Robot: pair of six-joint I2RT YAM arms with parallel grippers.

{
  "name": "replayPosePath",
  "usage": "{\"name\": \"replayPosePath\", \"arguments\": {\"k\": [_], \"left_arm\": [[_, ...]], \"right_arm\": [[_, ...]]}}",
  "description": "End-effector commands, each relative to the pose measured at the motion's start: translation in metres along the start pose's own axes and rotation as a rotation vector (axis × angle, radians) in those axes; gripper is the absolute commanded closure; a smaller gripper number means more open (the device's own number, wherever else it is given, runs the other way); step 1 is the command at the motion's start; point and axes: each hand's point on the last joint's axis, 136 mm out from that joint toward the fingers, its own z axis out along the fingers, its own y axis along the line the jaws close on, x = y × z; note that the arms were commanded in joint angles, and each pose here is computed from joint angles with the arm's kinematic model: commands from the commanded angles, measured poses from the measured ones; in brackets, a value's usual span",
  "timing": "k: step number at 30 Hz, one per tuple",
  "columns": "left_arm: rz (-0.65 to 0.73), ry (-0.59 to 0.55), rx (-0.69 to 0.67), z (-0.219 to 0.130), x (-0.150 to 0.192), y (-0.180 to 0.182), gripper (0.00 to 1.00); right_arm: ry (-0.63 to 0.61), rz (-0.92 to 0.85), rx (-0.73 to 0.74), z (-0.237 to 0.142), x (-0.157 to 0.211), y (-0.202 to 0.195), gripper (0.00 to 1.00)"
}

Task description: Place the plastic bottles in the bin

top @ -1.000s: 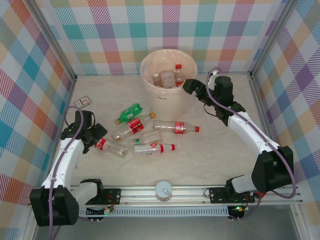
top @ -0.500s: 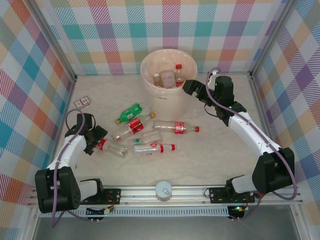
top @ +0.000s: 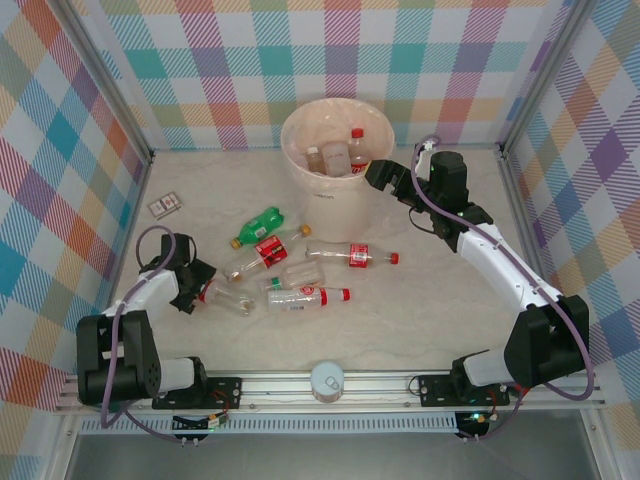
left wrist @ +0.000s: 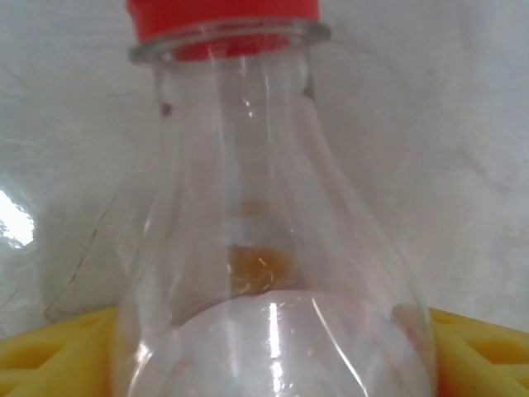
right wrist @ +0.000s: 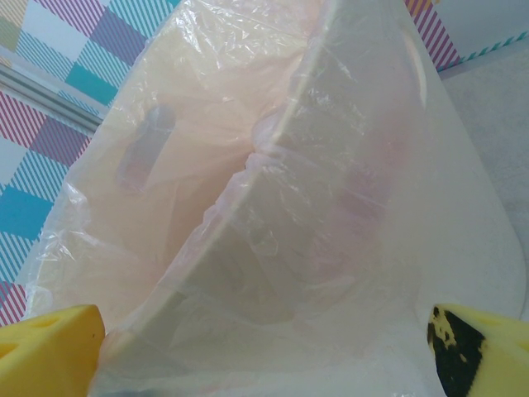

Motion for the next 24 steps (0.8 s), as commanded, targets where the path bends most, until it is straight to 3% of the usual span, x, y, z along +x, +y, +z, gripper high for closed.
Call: {"name": "replayPosePath", "arguments": {"k": [1, 10, 16, 24], "left_arm": [[-0.028, 0.002, -0.016, 0.01, -0.001, 0.006, 0.27], [-0.029, 0.004, -0.015, 0.011, -0.002, 0.003, 0.42], [-0.024, 0.013, -0.006, 0.007, -0.002, 0.0, 0.43], [0.007, -0.097, 0.028, -0.041, -0.025, -0.01, 0.43]], "right_arm": [[0.054, -0.012, 0.026, -0.002, 0.011, -0.005, 0.01], [0.049, -0.012, 0.037, -0.002, 0.009, -0.008, 0.01], [0.051, -0.014, 0.03, -0.003, 0.009, -0.006, 0.01], [0.05, -0.032, -0.026, -0.006, 0.007, 0.006, 0.01]]}}
